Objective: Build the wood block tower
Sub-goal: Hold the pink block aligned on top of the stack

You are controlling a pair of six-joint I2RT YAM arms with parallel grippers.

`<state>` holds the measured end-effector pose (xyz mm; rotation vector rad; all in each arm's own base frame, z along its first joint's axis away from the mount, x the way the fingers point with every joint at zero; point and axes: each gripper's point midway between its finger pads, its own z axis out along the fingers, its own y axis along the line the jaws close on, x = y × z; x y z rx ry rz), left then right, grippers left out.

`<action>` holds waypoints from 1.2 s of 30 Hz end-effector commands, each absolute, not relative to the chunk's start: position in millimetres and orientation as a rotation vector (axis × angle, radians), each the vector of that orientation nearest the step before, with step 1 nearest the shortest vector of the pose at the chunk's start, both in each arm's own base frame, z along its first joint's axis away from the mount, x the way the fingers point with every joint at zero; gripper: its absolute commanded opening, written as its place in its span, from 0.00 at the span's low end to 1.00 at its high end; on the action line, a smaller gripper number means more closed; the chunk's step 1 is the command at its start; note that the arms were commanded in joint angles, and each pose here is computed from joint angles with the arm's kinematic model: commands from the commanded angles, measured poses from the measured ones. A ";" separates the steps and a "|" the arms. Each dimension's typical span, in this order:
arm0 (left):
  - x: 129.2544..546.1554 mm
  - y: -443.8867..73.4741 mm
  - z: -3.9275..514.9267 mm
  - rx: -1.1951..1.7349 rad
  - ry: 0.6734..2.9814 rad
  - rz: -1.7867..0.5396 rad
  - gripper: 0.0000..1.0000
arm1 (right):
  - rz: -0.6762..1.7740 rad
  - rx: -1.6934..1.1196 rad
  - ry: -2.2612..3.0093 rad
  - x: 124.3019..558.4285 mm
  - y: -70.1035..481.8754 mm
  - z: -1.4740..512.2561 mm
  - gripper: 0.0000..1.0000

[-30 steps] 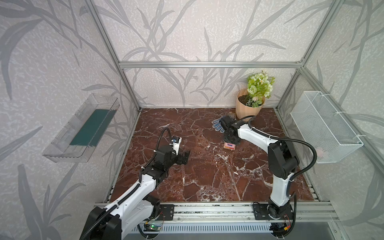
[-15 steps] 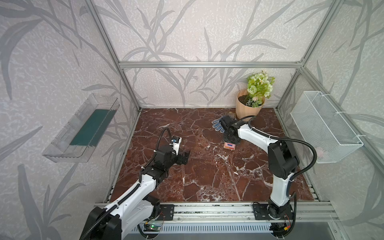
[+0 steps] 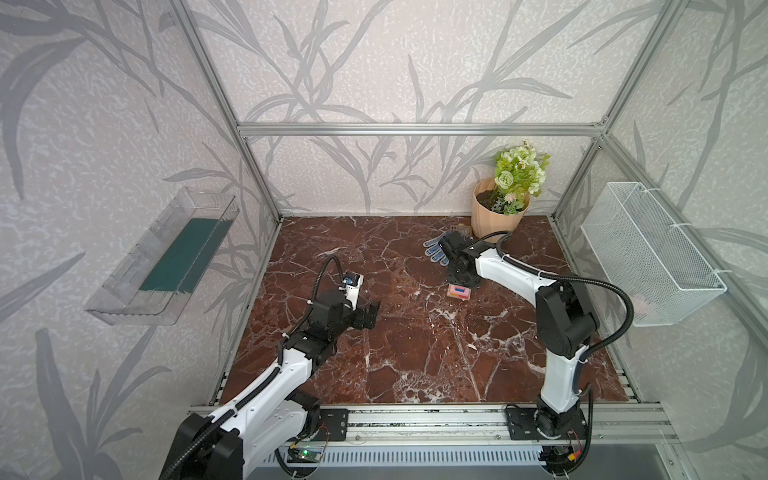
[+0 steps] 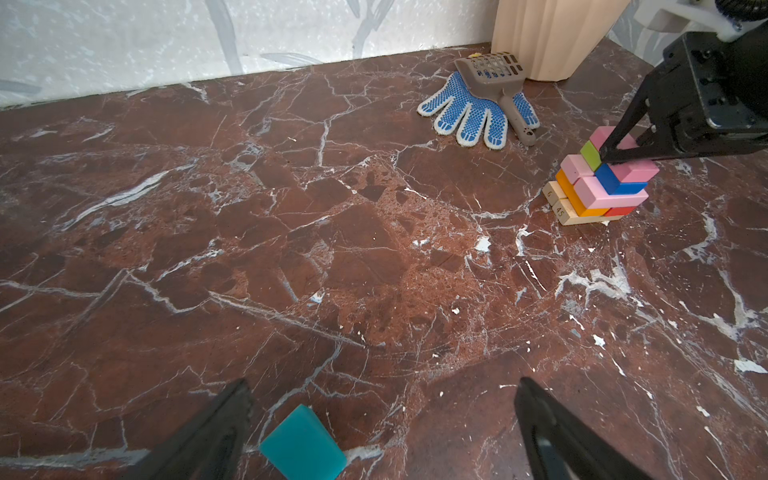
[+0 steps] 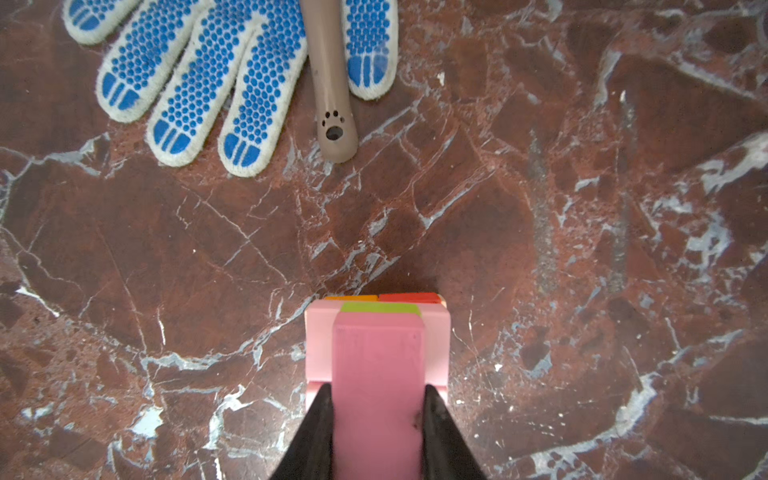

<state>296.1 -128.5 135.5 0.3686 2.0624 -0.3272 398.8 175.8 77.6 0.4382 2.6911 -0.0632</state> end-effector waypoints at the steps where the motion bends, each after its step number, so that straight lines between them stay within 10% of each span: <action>1: 299.0 -131.8 146.1 0.394 2.032 -0.326 0.99 | -0.097 0.463 2.700 393.4 167.2 75.9 0.30; 36: 298.9 -131.9 146.6 0.395 2.030 -0.327 0.99 | -0.050 0.464 2.697 391.9 171.1 75.6 0.39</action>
